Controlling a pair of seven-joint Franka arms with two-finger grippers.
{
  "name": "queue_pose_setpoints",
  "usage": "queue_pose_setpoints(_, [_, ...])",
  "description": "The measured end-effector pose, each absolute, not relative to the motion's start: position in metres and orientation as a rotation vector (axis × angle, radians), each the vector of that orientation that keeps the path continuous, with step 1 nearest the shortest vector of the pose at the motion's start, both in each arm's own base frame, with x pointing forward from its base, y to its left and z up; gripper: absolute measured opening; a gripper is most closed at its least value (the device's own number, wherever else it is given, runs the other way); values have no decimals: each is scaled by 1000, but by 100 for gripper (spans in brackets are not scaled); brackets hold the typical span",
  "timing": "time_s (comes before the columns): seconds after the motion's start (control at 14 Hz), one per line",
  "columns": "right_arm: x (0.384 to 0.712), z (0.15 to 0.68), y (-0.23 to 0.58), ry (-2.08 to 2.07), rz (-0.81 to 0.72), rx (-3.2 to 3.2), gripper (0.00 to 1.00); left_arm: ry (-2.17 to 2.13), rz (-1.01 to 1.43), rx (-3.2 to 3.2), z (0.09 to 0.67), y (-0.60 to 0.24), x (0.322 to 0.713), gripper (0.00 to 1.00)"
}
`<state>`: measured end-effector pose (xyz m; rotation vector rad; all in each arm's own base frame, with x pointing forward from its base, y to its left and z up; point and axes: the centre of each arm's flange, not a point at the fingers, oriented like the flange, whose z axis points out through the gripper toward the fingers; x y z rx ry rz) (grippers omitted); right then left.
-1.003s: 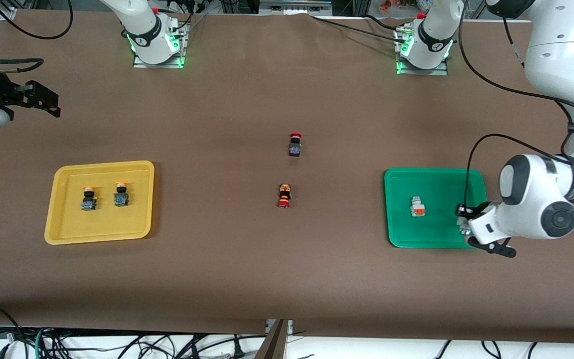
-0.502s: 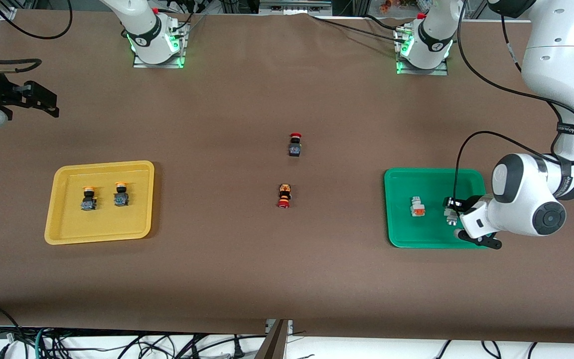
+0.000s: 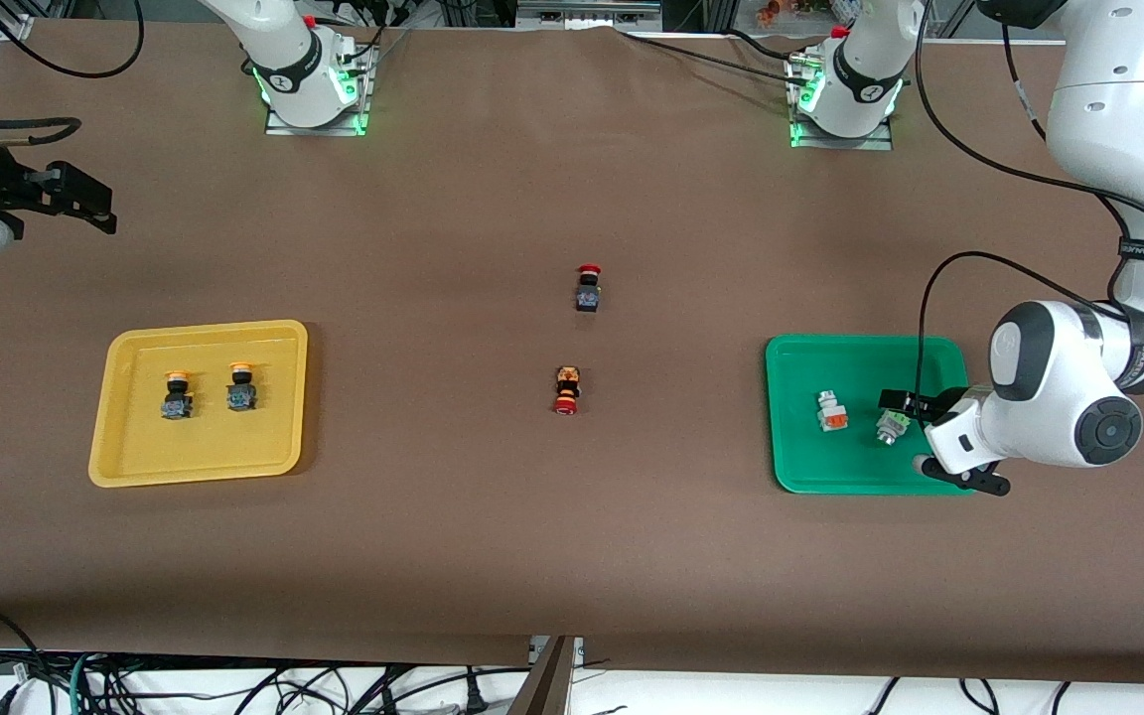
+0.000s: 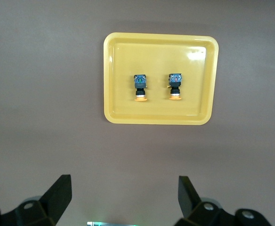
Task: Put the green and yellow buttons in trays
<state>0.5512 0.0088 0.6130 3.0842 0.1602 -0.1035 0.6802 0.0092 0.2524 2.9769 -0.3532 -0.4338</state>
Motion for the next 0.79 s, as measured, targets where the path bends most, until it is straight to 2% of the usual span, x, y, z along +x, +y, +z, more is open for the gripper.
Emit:
queue_pose_setpoints(0.22, [551, 613, 8, 159, -104, 3084, 100, -391, -413, 2972, 281, -6, 679, 100])
queue_pose_setpoints(0.57, [551, 613, 9, 159, -103, 3085, 100, -404, -259, 3023, 364, -52, 677, 100])
queue_pose_setpoints(0.79, [551, 613, 9, 160, -102, 3085, 100, -304, -295, 3060, 429, -57, 656, 100])
